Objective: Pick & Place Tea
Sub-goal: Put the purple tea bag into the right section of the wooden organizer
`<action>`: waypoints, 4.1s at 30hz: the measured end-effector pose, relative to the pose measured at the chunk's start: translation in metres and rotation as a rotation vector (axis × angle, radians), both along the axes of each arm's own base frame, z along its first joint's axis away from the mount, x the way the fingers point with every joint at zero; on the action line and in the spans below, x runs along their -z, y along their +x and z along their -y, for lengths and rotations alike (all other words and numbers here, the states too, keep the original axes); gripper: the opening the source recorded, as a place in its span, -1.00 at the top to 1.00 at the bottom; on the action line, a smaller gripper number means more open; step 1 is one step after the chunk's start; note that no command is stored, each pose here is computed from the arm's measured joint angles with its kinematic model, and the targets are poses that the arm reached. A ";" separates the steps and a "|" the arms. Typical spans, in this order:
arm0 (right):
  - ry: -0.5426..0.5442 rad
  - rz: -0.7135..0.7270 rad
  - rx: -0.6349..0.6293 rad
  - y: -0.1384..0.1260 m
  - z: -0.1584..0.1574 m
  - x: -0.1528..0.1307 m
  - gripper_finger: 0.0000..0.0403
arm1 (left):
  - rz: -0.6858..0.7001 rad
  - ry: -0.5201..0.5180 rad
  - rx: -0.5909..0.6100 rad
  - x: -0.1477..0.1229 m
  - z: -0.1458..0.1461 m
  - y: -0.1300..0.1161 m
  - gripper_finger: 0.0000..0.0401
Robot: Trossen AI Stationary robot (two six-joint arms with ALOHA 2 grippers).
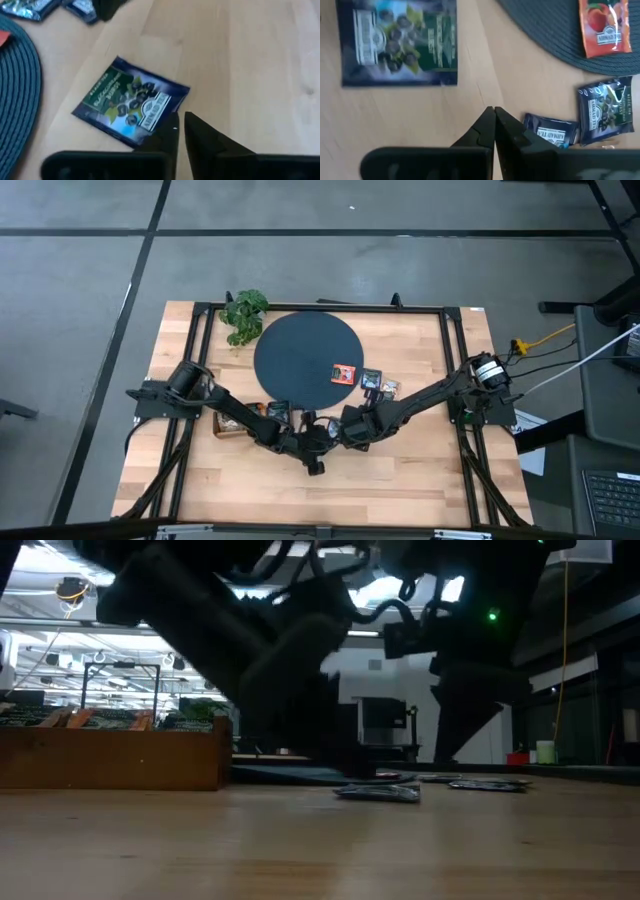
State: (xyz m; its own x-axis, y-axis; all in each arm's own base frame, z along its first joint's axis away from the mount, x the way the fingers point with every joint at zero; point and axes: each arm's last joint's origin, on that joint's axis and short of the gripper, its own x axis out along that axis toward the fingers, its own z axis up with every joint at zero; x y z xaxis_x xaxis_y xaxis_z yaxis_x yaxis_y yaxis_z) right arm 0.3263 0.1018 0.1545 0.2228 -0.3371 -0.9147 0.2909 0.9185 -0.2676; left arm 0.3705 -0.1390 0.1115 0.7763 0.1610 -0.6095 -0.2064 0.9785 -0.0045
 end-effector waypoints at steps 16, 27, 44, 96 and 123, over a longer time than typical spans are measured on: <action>0.144 0.110 0.108 -0.028 0.015 0.024 0.94 | -0.113 -0.030 -0.050 0.029 0.007 -0.007 0.99; 0.255 0.327 0.132 -0.048 0.012 0.022 0.94 | -0.032 0.177 -0.064 0.022 0.028 -0.020 0.98; 0.226 0.374 0.141 -0.045 0.021 0.022 0.94 | -0.016 0.176 0.051 -0.016 0.002 0.014 0.99; 0.810 0.570 0.274 -0.051 0.015 0.039 0.05 | -0.222 0.150 0.284 0.008 0.011 0.004 0.98; 0.861 0.490 0.170 -0.026 0.003 0.059 0.95 | -0.161 0.157 0.263 0.005 0.010 0.009 0.97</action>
State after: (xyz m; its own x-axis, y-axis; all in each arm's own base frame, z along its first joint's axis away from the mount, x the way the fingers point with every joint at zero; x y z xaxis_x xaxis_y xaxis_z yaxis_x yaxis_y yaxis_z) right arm 0.3006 0.0983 0.0950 0.6504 0.3337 -0.6824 0.3363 0.6790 0.6526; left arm 0.3794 -0.1489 0.1063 0.6998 0.0698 -0.7109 0.0672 0.9844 0.1628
